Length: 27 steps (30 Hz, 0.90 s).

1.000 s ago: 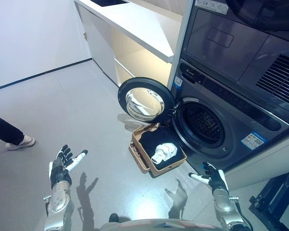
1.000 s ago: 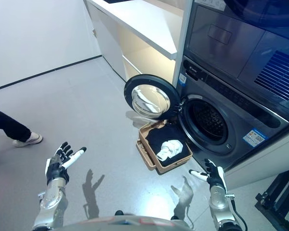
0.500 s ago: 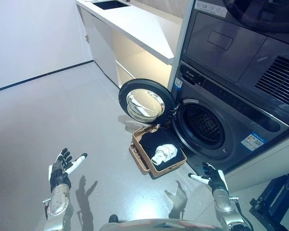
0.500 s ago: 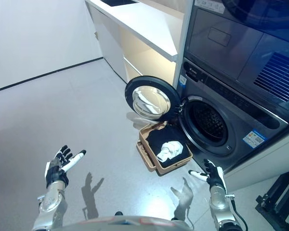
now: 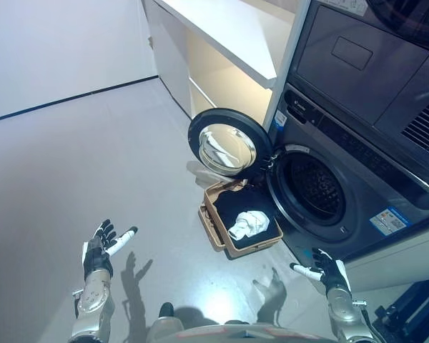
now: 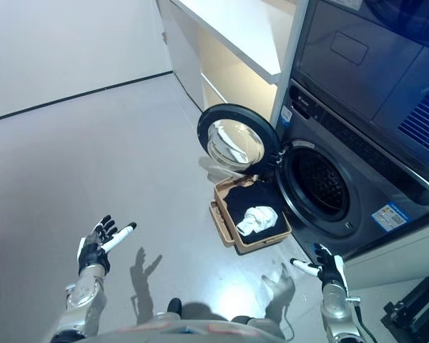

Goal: Put the clothes in the basket into the washing machine.

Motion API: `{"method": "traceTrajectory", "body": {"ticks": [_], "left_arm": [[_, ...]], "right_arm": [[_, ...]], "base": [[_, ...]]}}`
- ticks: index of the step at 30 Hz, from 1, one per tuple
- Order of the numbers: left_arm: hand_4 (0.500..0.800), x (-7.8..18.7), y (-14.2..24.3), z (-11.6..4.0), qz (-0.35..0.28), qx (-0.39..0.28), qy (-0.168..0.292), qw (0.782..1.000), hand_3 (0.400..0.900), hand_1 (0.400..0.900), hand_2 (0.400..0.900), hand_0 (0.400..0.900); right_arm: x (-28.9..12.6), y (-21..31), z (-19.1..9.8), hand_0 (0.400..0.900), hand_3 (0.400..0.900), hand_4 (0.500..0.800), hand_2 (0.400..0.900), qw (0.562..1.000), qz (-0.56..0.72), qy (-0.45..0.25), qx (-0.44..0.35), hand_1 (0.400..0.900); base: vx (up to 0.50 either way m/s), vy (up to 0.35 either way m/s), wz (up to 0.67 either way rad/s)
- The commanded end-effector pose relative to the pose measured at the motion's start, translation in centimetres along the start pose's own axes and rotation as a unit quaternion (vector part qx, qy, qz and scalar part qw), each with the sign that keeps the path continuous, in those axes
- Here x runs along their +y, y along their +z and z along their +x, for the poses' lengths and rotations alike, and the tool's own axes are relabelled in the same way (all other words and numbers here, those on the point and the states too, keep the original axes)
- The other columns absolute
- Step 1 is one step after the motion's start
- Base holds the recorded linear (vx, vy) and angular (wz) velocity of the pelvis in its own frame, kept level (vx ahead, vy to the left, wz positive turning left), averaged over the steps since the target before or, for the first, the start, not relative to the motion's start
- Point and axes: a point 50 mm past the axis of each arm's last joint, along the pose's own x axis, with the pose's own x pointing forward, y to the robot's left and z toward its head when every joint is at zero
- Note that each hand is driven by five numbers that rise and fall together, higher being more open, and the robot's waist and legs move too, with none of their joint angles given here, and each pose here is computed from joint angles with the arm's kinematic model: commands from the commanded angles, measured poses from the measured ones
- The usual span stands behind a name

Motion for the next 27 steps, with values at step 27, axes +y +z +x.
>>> {"method": "traceTrajectory", "body": {"ticks": [27], "left_arm": [[0.800,0.7,8.1,2.7,-0.031,-0.160,0.051,0.985,0.900,0.900,0.900,0.900]], "right_arm": [[0.3,10.8,3.1,0.900,0.900,0.800,0.900,0.987,0.011,-0.026,-0.161,0.900]], "base": [[0.213,0.183,-0.31]]}}
